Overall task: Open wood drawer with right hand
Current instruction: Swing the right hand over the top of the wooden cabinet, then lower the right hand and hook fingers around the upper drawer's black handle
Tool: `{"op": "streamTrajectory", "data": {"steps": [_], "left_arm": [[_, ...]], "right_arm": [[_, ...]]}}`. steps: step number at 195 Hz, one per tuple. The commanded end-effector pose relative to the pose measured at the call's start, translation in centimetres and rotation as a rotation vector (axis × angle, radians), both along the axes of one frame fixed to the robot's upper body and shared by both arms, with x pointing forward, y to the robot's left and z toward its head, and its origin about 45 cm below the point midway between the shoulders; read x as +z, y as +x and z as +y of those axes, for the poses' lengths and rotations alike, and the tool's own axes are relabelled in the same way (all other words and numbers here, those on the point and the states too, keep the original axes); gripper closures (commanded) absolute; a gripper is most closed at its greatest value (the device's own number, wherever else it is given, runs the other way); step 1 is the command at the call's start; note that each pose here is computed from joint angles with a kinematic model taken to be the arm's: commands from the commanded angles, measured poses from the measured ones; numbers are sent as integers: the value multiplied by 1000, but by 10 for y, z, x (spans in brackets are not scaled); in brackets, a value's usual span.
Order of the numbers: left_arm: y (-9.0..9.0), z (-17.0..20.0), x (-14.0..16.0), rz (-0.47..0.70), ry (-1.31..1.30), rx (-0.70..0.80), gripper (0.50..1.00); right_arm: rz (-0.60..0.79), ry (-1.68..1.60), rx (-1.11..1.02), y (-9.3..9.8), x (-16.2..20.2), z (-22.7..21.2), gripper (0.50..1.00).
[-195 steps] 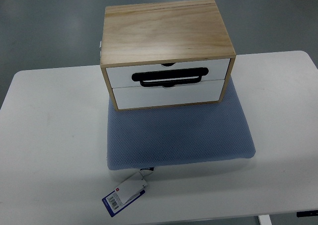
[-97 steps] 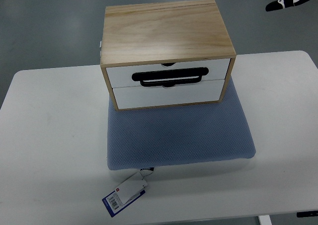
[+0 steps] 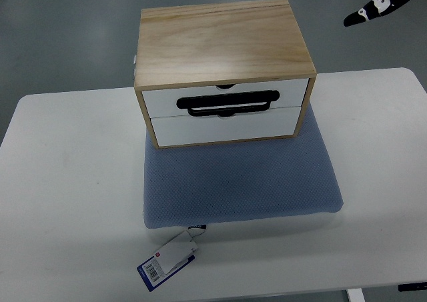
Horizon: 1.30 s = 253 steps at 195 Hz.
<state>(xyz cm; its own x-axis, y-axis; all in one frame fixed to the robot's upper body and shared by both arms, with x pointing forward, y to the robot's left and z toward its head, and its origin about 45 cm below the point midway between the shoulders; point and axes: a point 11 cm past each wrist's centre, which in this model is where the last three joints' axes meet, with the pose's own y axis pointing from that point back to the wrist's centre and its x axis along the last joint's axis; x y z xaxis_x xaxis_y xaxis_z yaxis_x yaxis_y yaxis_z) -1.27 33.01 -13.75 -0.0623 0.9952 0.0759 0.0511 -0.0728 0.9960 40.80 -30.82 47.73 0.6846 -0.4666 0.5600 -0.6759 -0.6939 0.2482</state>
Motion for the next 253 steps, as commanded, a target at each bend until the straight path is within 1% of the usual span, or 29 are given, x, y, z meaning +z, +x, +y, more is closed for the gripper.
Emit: {"op": "streamTrajectory", "data": {"steps": [1,34,36,47,57,75,85,86,99,109,110,118,159,160,183,196,210,211,217,240,251,253], "left_arm": [[0,0,0,0,0,0,500],[0,0,0,-2,0,0,500],[0,0,0,0,0,0,500],[0,0,0,0,0,0,500],[0,0,0,0,0,0,500],[0,0,0,0,0,0,500],[0,0,0,0,0,0,500],[0,0,0,0,0,0,500],[0,0,0,0,0,0,500],[0,0,0,0,0,0,500],[0,0,0,0,0,0,500],[0,0,0,0,0,0,500],[0,0,0,0,0,0,500],[0,0,0,0,0,0,500],[0,0,0,0,0,0,500],[-1,0,0,1,0,0,500],[0,0,0,0,0,0,500],[0,0,0,0,0,0,500],[0,0,0,0,0,0,500],[0,0,0,0,0,0,500],[0,0,0,0,0,0,500],[0,0,0,0,0,0,500]], "right_arm": [[7,-7,27,-2,1,7,572],[24,-33,62,-1,-5,21,572],[30,-48,77,-1,-6,27,570],[32,-60,93,0,-7,34,572],[32,-60,93,0,-7,34,572],[24,-79,131,-2,-2,50,570],[24,-79,131,-2,-2,50,570],[15,-85,154,-4,2,58,570],[9,-92,178,-5,4,68,570],[9,-92,178,-5,4,68,570],[-1,-101,196,-6,7,76,570],[-7,-105,212,-6,10,83,570],[-15,-144,230,-7,13,97,570],[-14,-163,247,-9,13,106,570],[-16,-212,281,-14,13,120,570],[-19,-249,310,-17,12,133,570],[-18,-259,315,-17,11,135,570],[-10,-284,326,-17,8,142,572],[-8,-299,339,-18,6,149,572],[0,-354,378,-21,-1,169,572],[0,-354,378,-21,-1,169,572],[6,-384,392,-23,-5,178,572]]}}
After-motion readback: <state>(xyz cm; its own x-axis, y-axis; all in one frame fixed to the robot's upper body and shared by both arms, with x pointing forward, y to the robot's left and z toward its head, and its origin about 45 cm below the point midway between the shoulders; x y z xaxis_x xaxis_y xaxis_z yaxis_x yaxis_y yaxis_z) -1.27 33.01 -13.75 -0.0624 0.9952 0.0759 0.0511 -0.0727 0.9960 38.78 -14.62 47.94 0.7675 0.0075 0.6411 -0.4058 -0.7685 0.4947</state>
